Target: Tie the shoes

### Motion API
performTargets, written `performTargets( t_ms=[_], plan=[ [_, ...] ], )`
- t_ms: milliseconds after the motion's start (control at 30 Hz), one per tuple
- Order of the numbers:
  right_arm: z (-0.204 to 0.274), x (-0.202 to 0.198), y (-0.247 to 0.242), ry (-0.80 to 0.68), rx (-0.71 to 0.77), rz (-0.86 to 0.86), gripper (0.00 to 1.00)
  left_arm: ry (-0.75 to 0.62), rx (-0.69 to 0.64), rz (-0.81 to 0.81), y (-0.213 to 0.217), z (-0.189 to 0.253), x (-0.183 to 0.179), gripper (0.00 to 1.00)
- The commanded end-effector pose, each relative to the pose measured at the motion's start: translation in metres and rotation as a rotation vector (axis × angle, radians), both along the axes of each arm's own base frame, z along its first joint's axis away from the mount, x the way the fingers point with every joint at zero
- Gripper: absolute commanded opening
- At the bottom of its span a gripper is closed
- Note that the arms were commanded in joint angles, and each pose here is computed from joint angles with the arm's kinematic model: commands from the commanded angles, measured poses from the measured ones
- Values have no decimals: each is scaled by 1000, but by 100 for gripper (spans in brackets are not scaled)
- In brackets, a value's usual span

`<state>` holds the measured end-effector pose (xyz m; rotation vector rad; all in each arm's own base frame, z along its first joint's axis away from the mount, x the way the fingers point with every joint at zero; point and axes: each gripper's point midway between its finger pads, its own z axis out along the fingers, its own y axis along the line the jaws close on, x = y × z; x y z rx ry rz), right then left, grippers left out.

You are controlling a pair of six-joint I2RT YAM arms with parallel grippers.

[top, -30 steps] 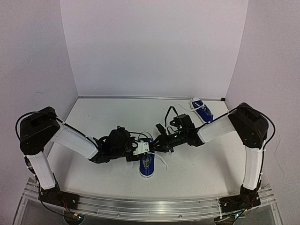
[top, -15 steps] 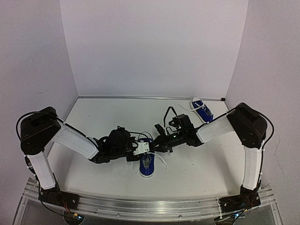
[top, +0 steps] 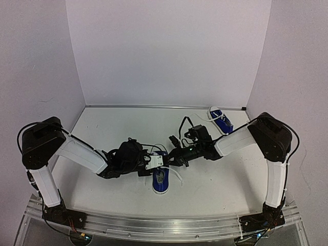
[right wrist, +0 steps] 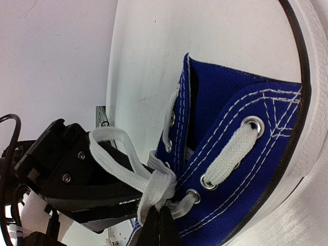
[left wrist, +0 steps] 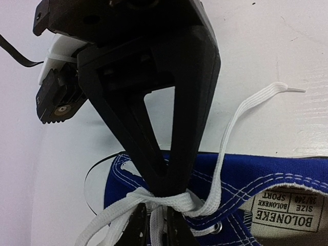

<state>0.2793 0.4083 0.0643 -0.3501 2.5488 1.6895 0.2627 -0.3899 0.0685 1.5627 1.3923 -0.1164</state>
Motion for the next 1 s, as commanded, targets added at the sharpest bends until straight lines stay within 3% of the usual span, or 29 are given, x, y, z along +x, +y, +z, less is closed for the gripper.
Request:
performTargets(
  t_ms=[0,300,567,800,967],
  plan=[
    [27,6,4,-90,41,-14,0,-25,13,0,2,25,-1,20],
    [32,9,1,-109,38,-39,0,10,74,8,23,28,-12,24],
    [35,7,-1,-115,42,-35,0,89,-1,84,40,51,9,37],
    [37,7,0,-117,45,-31,0,120,11,112,40,50,24,49],
    [38,6,0,-116,45,-26,0,147,5,66,27,48,23,57]
  ],
)
